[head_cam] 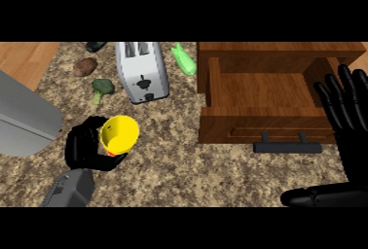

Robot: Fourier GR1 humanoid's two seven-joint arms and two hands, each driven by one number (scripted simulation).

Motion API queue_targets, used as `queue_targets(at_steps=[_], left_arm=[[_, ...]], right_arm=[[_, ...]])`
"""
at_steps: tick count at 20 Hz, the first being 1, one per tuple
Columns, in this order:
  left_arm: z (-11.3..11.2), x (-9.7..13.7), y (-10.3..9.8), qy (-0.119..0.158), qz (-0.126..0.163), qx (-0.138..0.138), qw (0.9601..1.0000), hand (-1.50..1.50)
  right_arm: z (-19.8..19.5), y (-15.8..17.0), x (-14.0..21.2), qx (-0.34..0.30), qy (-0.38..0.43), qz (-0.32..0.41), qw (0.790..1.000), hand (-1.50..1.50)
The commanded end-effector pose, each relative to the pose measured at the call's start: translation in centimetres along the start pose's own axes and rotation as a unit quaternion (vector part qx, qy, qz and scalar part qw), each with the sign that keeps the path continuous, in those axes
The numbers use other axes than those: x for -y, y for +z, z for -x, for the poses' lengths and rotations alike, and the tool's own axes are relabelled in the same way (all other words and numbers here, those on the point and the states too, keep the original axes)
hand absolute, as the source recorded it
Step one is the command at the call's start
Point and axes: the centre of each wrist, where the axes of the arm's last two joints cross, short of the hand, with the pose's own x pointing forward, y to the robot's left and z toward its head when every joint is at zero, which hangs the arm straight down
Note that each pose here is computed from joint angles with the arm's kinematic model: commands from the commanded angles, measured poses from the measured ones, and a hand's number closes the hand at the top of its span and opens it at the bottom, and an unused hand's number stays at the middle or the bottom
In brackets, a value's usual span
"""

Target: Pick up the cup, place it into the drawer and close the drawer

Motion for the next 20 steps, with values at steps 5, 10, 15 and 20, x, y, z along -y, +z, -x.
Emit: queue_targets(at_steps=[5, 10, 15, 20], left_arm=[[-4.4, 6.0, -5.9, 0.02, 0.065, 0.019, 0.9975, 1.5], [-8.9, 10.4, -7.8, 0.048, 0.078, 0.025, 0.9955, 1.5], [-10.0, 13.4, -12.8, 0.022, 0.085, 0.044, 0.9952, 1.5], [-12.9, 17.7, -14.6, 0.027, 0.09, 0.029, 0.9951, 1.5]], right_arm=[[0.7, 1.0, -0.5, -0.005, -0.006, 0.001, 1.0, -1.5], [-1.4, 0.2, -0.4, -0.001, -0.005, -0.011, 1.0, -1.5], [0.1, 0.2, 1.3, 0.01, 0.002, -0.001, 1.0, -1.5], [-0.4, -0.2, 0.4, 0.003, 0.005, -0.002, 1.0, -1.5]])
